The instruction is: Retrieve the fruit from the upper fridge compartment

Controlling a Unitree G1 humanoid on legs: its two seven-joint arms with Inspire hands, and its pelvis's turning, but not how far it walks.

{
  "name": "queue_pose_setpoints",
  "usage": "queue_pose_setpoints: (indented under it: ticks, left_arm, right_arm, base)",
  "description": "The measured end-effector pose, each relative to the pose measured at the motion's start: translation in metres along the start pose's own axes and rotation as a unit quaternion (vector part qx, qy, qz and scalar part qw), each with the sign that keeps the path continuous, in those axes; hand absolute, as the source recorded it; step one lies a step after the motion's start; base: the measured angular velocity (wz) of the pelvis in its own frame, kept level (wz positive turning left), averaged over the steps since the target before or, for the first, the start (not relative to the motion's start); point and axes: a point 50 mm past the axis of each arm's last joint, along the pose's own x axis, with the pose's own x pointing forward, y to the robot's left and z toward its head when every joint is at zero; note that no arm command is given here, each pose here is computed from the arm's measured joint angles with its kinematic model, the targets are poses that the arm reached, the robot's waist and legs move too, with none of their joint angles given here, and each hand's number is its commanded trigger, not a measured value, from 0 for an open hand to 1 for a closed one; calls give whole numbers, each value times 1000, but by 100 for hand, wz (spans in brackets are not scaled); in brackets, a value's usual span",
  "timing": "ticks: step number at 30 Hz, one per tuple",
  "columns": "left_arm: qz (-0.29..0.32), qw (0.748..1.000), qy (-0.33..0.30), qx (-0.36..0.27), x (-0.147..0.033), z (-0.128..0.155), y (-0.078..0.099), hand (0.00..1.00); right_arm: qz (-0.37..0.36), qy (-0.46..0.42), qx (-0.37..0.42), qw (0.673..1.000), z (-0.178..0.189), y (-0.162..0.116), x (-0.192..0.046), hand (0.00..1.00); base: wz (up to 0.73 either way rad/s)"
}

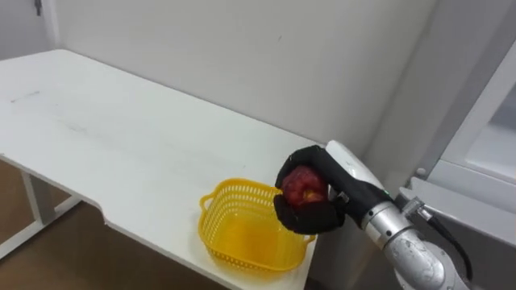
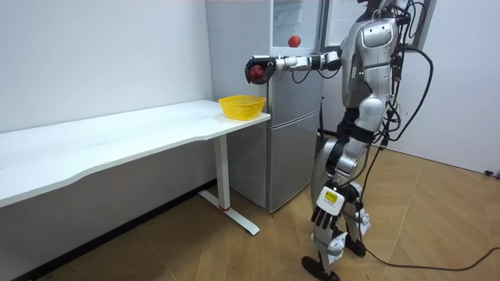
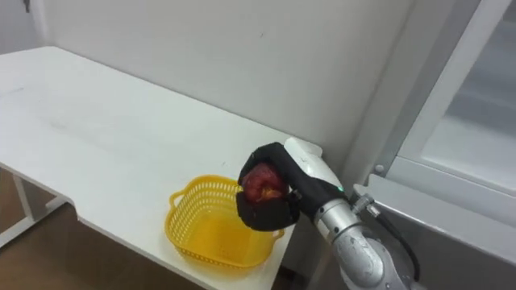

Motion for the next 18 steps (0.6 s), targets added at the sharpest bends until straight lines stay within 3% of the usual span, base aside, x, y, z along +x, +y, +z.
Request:
queue_pose_setpoints:
  ticks: [18]
  left_arm:
    - [-3,1000,-14,12,2,13,0,0]
  right_arm:
    - [54,55,1,997,-25,19,-4,100]
  base:
    - [3]
